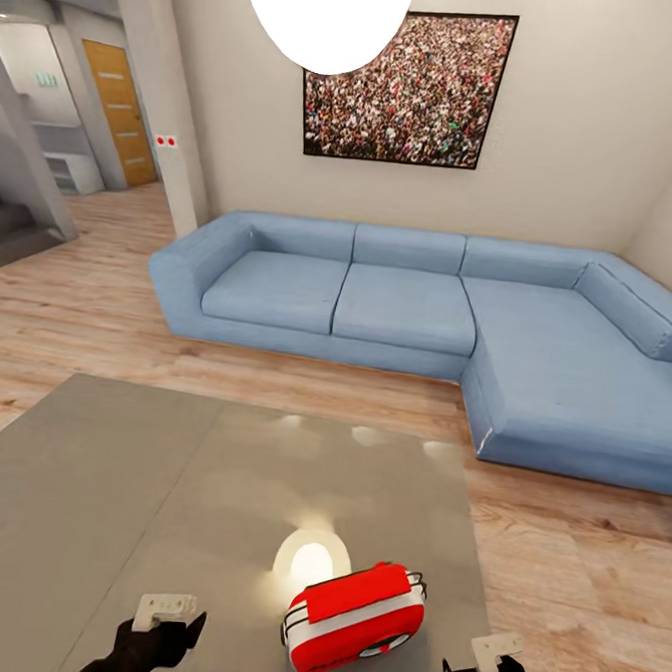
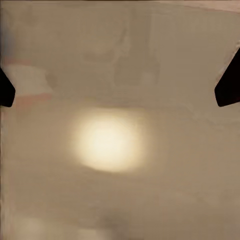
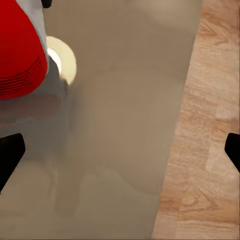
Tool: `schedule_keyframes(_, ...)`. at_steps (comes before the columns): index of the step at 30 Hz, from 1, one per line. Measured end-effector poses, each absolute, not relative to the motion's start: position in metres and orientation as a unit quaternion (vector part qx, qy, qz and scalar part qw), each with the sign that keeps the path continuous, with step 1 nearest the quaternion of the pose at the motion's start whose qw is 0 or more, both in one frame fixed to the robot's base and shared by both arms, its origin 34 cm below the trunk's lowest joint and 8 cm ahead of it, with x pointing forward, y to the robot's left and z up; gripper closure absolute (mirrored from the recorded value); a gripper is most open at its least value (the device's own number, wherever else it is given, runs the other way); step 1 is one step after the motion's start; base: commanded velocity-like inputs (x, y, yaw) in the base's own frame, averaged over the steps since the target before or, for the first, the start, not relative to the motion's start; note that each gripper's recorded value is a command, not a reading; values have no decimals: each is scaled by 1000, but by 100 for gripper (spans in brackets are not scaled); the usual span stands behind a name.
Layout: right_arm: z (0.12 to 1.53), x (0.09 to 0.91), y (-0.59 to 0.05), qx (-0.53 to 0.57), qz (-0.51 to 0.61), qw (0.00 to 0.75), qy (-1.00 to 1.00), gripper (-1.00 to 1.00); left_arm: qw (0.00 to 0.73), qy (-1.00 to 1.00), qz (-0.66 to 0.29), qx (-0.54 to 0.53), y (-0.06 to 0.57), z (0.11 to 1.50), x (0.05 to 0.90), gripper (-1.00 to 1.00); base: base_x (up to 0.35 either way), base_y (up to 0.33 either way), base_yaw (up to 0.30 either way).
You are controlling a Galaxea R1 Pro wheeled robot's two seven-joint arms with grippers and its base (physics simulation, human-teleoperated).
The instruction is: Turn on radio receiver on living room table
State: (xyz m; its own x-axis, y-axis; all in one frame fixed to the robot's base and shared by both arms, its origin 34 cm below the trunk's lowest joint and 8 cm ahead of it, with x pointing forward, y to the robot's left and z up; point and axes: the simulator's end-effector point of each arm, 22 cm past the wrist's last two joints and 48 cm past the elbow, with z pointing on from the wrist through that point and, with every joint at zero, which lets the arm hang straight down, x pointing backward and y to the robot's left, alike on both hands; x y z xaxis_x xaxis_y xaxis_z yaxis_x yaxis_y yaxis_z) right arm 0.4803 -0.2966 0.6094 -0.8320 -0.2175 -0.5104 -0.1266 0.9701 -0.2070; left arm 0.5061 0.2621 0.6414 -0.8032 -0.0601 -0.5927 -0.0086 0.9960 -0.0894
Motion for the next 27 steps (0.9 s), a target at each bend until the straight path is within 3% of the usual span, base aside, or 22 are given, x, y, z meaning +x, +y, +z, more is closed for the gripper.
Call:
schedule_keyframes(15, 635, 507, -305, -111, -108, 303, 940, -100, 335, 939, -72, 33, 265, 671, 528, -100, 0, 0, 0)
schedule_keyframes(27, 628, 521, -309, -105, -106, 289, 945, -100, 297, 952, -53, 50, 280, 640, 504, -100, 0, 0, 0)
